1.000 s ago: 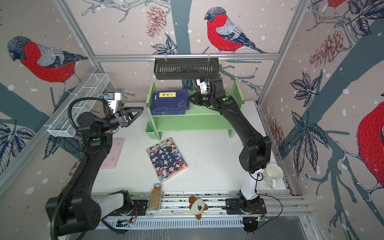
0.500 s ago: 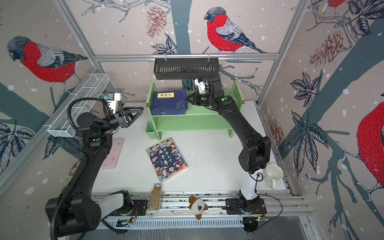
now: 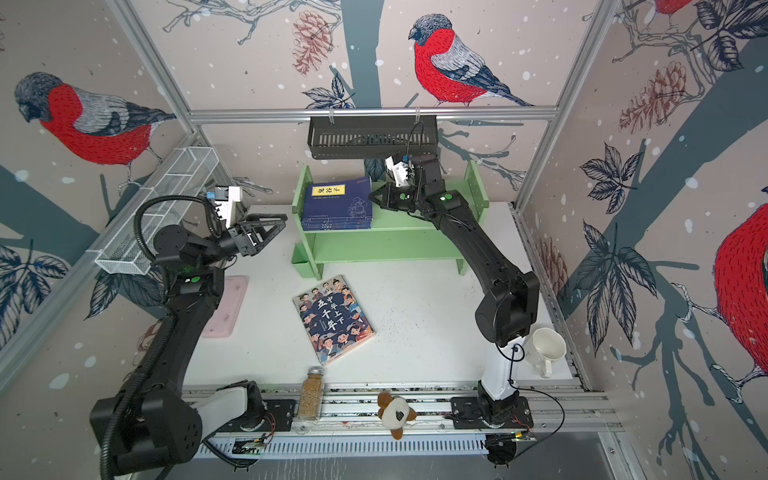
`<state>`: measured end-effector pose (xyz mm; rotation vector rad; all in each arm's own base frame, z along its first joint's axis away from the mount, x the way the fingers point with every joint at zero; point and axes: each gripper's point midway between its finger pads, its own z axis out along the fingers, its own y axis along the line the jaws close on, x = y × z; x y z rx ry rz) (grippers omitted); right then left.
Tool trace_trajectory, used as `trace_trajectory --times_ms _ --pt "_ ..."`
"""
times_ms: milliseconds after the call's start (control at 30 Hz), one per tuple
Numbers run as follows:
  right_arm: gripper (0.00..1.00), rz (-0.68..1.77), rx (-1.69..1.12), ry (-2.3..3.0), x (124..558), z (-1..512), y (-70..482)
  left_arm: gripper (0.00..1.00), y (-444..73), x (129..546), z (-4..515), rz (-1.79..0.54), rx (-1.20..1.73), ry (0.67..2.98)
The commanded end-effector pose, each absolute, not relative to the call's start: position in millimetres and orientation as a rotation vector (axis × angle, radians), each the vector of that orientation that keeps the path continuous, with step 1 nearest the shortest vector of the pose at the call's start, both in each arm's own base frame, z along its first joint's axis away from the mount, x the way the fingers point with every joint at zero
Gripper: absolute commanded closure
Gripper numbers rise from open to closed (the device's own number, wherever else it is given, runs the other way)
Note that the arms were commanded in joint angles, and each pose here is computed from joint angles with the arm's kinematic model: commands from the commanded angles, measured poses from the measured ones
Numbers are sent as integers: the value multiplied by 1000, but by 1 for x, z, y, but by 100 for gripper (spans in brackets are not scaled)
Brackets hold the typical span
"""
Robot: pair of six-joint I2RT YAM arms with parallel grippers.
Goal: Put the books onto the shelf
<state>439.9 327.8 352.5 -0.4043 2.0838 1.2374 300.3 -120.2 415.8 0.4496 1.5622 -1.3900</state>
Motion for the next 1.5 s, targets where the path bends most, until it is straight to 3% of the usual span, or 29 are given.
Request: trace_trajectory --times_ms 0,1100,1200,1300,1467 --pt "100 1236 -426 2048 442 359 331 2 -121 297 419 -1374 482 1547" --pt "99 1221 -452 2062 433 357 335 2 -121 295 417 -1370 486 1548" --pt "96 1217 -451 2063 432 356 335 2 -121 295 418 -1368 489 1547" --pt "82 1208 -443 2064 433 356 333 2 -121 295 418 -1367 489 1546" --pt "73 1178 -425 2045 437 362 326 2 -121 295 419 -1369 483 1548"
